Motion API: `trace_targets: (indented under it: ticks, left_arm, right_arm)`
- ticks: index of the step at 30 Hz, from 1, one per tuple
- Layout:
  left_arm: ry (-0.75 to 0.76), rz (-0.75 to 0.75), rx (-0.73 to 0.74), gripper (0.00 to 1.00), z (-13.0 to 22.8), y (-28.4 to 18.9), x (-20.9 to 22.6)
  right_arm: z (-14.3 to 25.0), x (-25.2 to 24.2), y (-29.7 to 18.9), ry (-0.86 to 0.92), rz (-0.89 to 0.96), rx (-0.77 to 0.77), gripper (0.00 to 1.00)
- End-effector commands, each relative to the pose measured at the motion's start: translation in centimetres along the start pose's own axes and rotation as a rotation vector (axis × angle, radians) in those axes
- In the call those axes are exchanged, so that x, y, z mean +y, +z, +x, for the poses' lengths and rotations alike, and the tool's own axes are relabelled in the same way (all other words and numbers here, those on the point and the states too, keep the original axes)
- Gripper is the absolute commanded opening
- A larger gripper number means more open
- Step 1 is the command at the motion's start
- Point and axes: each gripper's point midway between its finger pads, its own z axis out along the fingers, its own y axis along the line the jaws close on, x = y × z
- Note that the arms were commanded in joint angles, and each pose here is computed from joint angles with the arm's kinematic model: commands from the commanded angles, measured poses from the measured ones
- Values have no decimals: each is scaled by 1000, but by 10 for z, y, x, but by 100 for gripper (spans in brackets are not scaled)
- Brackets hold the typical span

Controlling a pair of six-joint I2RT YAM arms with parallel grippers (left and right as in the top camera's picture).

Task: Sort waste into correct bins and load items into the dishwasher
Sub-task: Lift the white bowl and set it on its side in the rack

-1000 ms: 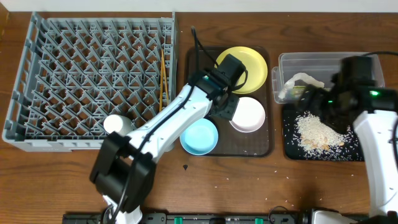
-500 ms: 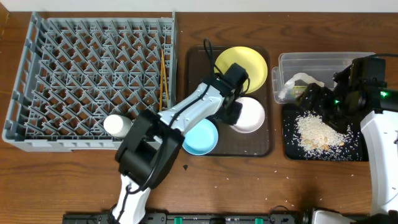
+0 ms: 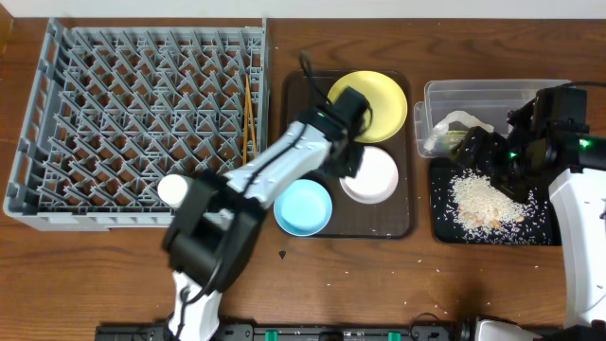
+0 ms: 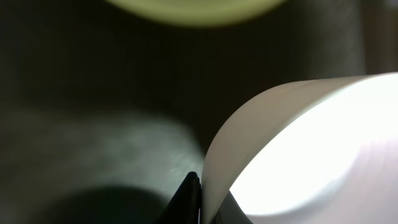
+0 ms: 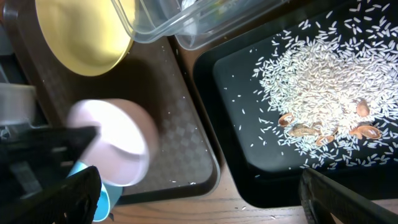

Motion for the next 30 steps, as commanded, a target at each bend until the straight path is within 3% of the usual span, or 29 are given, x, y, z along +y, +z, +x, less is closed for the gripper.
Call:
trace_targets:
  ticks: [1,6,11,12,18,26,30]
  left_arm:
    - [-61,17,-231,7,-39,-99,22]
    - [-145,-250,-380,7,-39,-177,101]
    - [-247,-707,-441,7,-17,-243,192]
    - [-291,-899,-441,8,-8,-264,222]
    - [-347,-1310,-413,7,2,-297,267]
    - [-231,-1479,-240,7,-5,-250,279]
    - [-154,-1487,-180,8,-11,-221,272]
  right_arm:
    - [-1,5,-5,-21,-20,-11,99]
    - [-1,5,-5,-21,-20,-12,99]
    - [-1,5,-5,-21,-20,-12,99]
    - [-2,5,-5,-22,-21,-14,99]
    - [-2,5,-5,-22,-21,-14,99]
    - [-2,5,-5,-22,-21,-14,99]
    - [-3,5,-5,-22,-22,-16,99]
